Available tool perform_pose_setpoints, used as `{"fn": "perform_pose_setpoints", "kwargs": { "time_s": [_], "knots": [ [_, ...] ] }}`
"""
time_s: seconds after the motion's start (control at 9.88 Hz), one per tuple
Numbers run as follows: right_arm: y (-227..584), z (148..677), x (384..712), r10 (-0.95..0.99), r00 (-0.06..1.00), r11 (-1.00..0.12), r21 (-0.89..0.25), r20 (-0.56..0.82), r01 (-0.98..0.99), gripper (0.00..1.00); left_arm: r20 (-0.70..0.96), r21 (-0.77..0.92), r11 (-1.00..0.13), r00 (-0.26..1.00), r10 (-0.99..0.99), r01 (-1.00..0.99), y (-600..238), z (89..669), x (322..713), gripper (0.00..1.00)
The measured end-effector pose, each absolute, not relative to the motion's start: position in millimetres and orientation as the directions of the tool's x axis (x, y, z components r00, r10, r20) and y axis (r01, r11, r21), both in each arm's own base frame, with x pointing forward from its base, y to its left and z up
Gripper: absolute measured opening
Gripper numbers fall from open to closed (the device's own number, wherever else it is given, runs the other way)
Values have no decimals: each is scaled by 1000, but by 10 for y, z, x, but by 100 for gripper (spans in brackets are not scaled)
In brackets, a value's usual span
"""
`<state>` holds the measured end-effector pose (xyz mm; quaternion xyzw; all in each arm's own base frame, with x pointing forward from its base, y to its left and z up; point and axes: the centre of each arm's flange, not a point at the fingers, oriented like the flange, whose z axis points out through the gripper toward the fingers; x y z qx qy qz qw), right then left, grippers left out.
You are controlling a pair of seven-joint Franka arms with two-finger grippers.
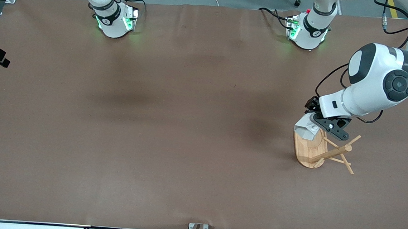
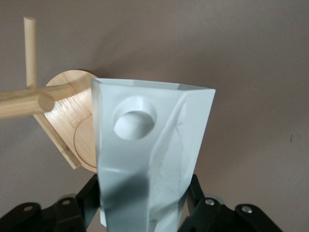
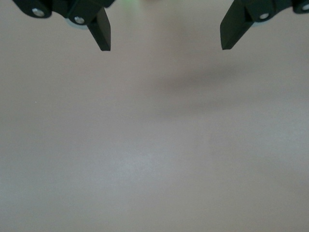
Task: Hang cup on rack
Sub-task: 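Lower the cup onto a rack peg with the left gripper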
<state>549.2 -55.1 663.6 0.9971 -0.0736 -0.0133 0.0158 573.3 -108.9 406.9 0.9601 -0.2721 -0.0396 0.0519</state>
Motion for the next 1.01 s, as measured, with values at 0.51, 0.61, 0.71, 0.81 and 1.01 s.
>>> {"fn": "perform_pose_setpoints", "kwargs": {
  "time_s": [0.51,0.61,0.71,0.81,1.01],
  "knots": [
    [-555,6634,5494,-148,989,-989,33,-24,-147,100,-4,121,-881,888,-461,-457,-1111,4031,5852,74],
    [-557,6634,5494,-148,989,-989,33,-24,-147,100,10,119,-881,888,-459,-457,-1112,4085,5895,74],
    [-557,6634,5494,-148,989,-989,33,-24,-147,100,21,116,-882,889,-458,-458,-1113,4136,5927,74],
    [-558,6634,5494,-148,989,-988,33,-24,-148,100,26,115,-882,889,-458,-458,-1113,4159,5941,74],
    [-561,6634,5493,-149,989,-988,34,-24,-148,100,26,117,-882,889,-457,-457,-1114,4151,5946,74]
  ]
}}
